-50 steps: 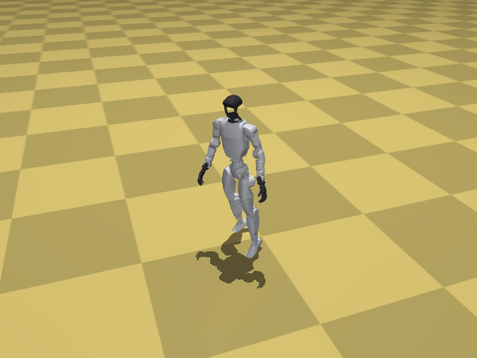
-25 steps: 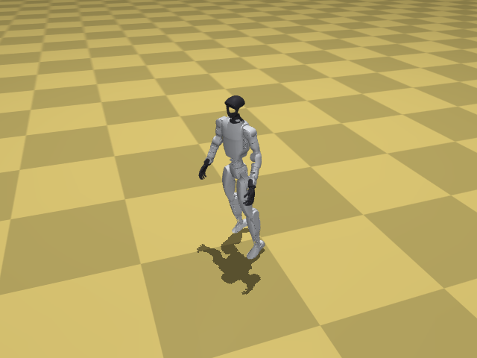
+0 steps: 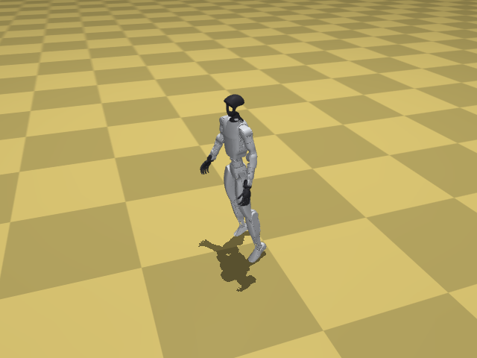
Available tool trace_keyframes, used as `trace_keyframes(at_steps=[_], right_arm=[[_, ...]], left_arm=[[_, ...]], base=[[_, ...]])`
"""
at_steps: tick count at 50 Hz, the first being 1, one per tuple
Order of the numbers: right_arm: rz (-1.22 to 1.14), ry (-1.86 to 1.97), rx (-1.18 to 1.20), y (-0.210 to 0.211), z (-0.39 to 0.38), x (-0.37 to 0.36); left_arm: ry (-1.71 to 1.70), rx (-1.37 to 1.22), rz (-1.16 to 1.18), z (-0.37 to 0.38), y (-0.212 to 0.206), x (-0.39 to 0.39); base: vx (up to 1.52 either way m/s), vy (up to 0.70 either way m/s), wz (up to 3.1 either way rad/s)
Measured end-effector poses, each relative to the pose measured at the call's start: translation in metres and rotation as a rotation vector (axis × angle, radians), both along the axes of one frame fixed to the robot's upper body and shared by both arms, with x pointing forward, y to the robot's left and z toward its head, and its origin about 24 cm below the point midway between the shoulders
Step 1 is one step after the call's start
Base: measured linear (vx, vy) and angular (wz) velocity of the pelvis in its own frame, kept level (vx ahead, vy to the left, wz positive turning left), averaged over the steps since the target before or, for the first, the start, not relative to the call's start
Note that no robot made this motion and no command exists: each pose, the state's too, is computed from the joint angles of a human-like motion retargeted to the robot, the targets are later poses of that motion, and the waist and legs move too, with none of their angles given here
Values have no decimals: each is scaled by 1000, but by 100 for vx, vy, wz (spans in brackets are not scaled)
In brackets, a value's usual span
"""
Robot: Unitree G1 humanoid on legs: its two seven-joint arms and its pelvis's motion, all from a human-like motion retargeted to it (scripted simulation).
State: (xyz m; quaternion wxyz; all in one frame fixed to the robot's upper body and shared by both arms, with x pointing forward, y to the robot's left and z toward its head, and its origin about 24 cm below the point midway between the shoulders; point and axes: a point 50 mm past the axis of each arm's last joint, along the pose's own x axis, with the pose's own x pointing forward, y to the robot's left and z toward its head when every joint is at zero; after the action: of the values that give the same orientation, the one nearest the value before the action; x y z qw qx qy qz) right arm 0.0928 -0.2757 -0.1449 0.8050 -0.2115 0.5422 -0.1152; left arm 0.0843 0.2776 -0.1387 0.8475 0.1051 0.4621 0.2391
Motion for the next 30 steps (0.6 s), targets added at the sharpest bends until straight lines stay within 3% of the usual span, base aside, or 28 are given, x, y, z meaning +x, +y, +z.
trace_keyframes(at_steps=[30], right_arm=[[-133, 18, -48, -29, 7, -18]], left_arm=[[-65, -17, -150, 11, -7, 46]], base=[[-2, -15, -43]])
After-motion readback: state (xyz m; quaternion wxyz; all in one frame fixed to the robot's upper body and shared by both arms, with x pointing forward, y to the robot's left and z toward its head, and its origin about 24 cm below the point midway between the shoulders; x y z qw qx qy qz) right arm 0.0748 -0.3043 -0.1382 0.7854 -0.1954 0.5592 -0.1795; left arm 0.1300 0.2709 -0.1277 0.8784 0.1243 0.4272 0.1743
